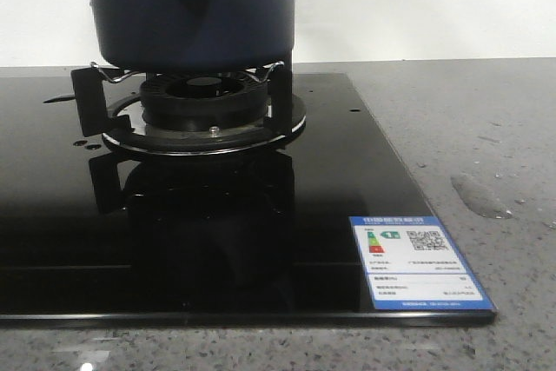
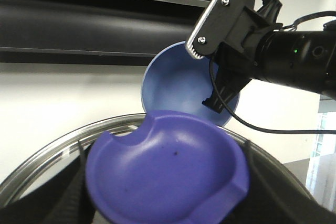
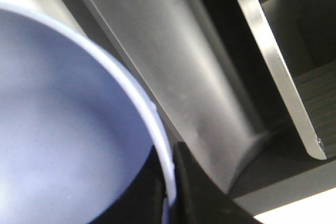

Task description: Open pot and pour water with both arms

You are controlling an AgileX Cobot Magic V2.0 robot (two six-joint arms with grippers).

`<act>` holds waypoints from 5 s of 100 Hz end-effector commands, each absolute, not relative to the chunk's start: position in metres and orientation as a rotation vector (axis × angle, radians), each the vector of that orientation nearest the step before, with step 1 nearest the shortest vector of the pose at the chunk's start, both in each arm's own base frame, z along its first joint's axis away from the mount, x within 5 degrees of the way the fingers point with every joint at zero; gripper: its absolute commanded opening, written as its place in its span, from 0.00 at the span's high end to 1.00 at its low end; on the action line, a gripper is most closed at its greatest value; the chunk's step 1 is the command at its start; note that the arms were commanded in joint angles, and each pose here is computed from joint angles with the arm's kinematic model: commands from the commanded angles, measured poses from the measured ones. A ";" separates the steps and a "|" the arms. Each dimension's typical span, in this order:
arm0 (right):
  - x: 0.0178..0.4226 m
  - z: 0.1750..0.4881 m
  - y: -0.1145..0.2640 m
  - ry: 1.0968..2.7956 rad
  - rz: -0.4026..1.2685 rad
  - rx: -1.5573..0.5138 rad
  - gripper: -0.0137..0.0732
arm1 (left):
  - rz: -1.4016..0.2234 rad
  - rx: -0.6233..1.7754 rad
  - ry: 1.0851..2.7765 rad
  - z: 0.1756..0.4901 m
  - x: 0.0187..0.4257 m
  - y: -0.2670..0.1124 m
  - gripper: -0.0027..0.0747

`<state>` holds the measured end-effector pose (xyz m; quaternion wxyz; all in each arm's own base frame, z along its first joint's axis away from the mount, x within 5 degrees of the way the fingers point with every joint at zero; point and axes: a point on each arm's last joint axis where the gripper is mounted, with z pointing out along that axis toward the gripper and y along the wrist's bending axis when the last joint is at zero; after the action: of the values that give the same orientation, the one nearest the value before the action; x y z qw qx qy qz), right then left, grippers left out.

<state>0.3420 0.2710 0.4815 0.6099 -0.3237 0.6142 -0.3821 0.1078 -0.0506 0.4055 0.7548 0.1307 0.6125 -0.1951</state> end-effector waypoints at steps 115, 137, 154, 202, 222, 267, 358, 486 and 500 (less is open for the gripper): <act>0.323 0.535 0.103 2.120 0.252 -0.102 0.89 | -0.506 0.424 1.313 0.425 0.124 -0.075 0.55; 0.309 0.482 0.081 2.380 0.256 -0.108 0.89 | -0.542 0.490 1.350 0.429 0.153 -0.094 0.55; 0.278 0.449 0.049 2.443 0.225 -0.035 0.89 | -0.580 0.542 1.388 0.425 0.175 -0.109 0.55; 0.204 0.354 -0.011 2.538 0.138 0.212 0.89 | -0.678 0.651 1.473 0.410 0.249 -0.148 0.55; 0.209 0.321 -0.012 2.609 0.156 0.246 0.89 | -0.693 0.636 1.528 0.394 0.271 -0.148 0.55; 0.214 0.317 -0.014 2.594 0.148 0.254 0.46 | -0.651 0.687 1.547 0.378 0.284 -0.151 0.55; 0.114 0.489 0.002 1.945 0.178 0.133 0.40 | -0.683 0.628 1.499 0.389 0.282 -0.149 0.21; -0.012 0.326 0.013 1.685 0.123 -0.092 0.92 | -0.737 0.261 1.167 0.306 0.016 -0.031 0.99; -0.012 0.326 0.013 1.685 0.123 -0.092 0.92 | -0.737 0.261 1.167 0.306 0.016 -0.031 0.99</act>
<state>-0.0119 0.0134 0.3140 0.6330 -0.0395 0.7711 0.0572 0.0188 -0.0310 0.2978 0.7644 0.1268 0.5452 -0.3199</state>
